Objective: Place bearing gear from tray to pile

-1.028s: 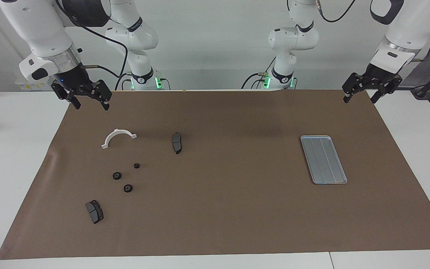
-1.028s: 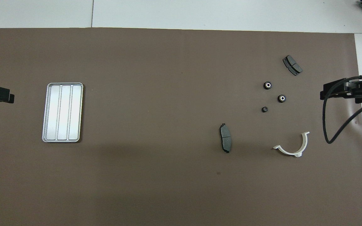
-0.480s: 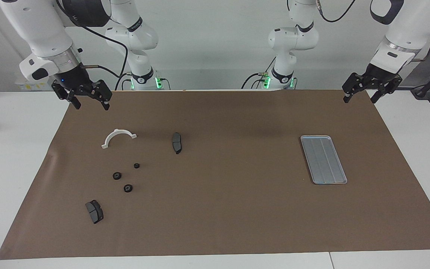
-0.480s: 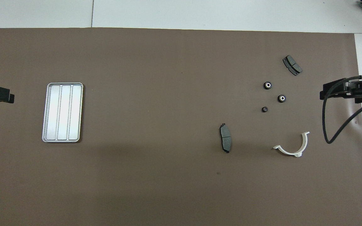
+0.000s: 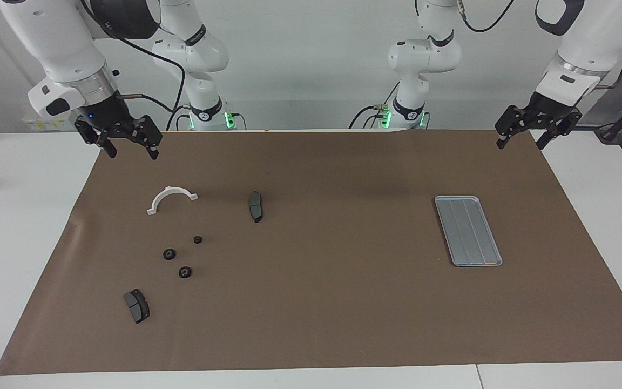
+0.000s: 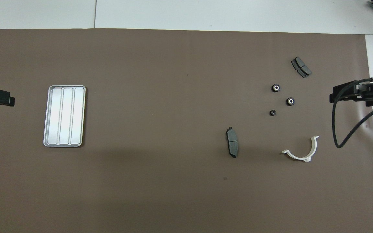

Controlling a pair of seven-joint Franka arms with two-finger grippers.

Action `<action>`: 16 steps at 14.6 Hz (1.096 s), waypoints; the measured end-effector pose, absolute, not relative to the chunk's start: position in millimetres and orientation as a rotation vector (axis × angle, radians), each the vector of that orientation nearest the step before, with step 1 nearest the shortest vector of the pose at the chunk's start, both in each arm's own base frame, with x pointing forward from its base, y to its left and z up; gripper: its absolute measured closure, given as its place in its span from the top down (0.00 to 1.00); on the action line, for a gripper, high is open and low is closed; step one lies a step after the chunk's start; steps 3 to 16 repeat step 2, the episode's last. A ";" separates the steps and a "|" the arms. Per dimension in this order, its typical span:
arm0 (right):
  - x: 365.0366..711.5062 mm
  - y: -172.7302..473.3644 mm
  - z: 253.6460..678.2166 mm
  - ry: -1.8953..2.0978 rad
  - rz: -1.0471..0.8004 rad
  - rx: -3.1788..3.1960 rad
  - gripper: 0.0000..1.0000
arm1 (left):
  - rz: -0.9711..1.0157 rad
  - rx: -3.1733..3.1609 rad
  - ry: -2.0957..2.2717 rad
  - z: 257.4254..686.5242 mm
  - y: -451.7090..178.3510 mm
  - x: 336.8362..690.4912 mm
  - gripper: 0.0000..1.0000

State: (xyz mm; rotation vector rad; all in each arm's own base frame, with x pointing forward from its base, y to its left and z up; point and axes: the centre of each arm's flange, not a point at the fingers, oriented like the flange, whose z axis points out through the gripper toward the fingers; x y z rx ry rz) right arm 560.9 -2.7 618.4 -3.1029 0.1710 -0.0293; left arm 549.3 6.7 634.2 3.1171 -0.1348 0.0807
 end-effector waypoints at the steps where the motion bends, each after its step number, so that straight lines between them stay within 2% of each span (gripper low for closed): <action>1: 560.9 -2.7 618.4 0.171 -0.029 -3.103 1.00 | 0.081 3.117 -0.135 634.2 6.7 549.3 1.00; 16: 560.9 -2.7 618.4 0.171 -0.029 -3.103 1.00 | 0.081 3.117 -0.135 634.2 6.7 549.3 1.00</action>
